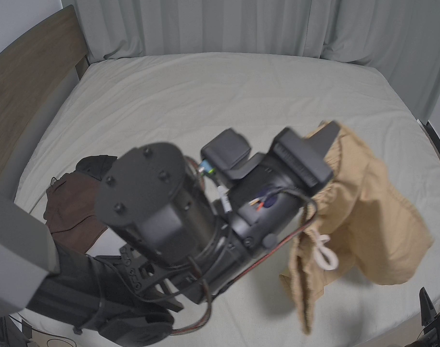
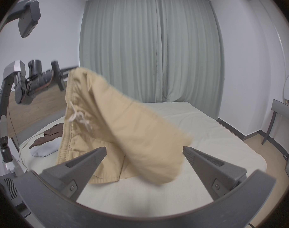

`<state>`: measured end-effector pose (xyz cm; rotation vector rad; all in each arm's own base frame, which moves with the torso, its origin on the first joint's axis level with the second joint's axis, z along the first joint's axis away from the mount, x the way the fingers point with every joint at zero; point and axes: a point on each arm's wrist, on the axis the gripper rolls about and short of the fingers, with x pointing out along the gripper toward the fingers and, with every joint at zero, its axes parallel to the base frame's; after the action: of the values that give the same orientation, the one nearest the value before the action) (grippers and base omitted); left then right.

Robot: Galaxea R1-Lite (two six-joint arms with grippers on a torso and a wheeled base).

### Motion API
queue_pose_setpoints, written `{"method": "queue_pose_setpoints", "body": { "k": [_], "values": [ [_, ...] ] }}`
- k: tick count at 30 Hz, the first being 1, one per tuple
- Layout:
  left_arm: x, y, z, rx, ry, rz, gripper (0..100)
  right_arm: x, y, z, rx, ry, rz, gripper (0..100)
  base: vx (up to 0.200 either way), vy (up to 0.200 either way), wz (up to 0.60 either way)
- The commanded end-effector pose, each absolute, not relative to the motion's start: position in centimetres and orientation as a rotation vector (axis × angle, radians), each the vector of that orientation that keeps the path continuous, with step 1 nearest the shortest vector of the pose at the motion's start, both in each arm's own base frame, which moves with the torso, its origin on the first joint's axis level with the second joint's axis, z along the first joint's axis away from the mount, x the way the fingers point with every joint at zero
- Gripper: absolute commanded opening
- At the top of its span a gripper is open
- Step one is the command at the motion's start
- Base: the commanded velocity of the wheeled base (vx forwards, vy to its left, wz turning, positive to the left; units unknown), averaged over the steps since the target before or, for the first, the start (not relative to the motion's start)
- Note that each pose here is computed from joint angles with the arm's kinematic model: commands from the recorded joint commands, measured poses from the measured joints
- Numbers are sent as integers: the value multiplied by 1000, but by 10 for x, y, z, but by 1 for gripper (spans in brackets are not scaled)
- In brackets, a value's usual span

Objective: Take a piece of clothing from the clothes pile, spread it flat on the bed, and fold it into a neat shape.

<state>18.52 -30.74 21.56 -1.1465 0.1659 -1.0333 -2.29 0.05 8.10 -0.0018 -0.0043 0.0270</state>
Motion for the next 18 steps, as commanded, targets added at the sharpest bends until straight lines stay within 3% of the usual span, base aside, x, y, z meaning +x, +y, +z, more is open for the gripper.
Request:
{"method": "queue_pose_setpoints", "body": {
  "k": [1, 6, 18],
  "values": [
    [226, -250, 151, -1048, 213, -761, 0, -23, 1, 76, -2, -3, 28, 100, 0, 0, 0],
    [253, -209, 105, -929, 217, -568, 0, -23, 1, 76, -2, -3, 28, 100, 0, 0, 0],
    [273, -153, 90, -874, 206, -377, 0, -23, 1, 76, -2, -3, 28, 100, 0, 0, 0]
  ]
}}
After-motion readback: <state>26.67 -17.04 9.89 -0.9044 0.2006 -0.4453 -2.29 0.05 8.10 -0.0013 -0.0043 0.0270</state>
